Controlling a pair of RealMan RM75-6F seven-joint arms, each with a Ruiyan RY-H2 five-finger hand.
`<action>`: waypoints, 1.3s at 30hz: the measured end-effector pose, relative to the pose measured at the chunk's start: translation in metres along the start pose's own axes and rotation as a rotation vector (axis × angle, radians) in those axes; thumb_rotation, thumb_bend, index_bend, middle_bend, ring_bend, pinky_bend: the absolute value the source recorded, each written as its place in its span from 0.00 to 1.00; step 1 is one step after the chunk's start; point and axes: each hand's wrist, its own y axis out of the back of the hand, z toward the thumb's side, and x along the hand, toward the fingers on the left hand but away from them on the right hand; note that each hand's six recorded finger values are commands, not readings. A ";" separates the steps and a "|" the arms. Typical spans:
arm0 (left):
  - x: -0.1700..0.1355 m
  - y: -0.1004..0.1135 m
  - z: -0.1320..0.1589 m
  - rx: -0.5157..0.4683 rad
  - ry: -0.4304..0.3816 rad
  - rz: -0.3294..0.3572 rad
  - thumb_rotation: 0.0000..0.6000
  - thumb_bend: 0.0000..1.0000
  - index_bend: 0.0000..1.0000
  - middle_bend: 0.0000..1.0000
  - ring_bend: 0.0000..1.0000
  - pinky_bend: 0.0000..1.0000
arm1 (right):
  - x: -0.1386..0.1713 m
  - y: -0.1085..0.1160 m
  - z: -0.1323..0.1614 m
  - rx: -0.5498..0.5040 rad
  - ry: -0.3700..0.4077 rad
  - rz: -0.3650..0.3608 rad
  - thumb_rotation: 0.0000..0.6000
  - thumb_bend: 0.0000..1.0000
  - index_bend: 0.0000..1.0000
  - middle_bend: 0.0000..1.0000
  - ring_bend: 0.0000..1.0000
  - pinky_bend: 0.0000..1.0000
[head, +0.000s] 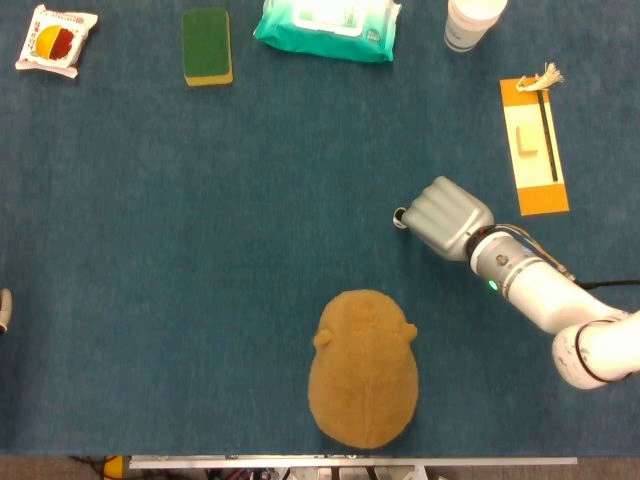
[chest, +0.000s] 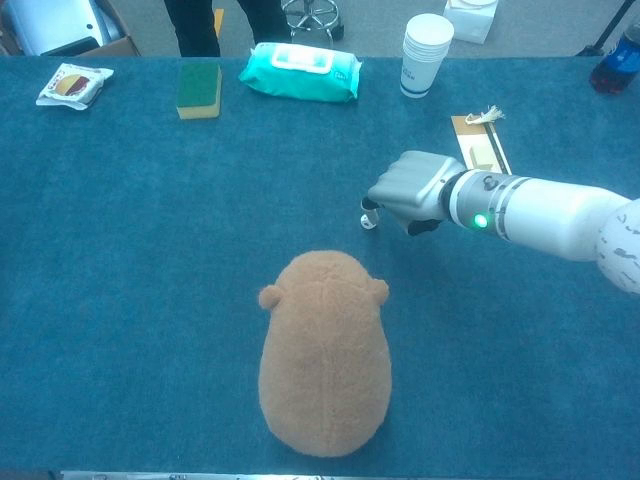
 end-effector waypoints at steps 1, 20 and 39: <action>0.000 0.000 0.000 0.000 -0.001 -0.001 1.00 0.43 0.32 0.24 0.17 0.42 | 0.000 0.000 -0.002 -0.004 -0.004 -0.002 1.00 1.00 0.30 1.00 1.00 1.00; 0.001 -0.005 0.000 -0.007 0.004 -0.010 1.00 0.43 0.32 0.24 0.17 0.42 | 0.002 0.003 -0.007 -0.039 -0.006 -0.045 1.00 1.00 0.30 1.00 1.00 1.00; 0.001 -0.005 -0.002 -0.013 0.013 -0.010 1.00 0.43 0.32 0.24 0.17 0.42 | 0.006 -0.005 -0.008 -0.045 0.002 -0.021 1.00 1.00 0.30 1.00 1.00 1.00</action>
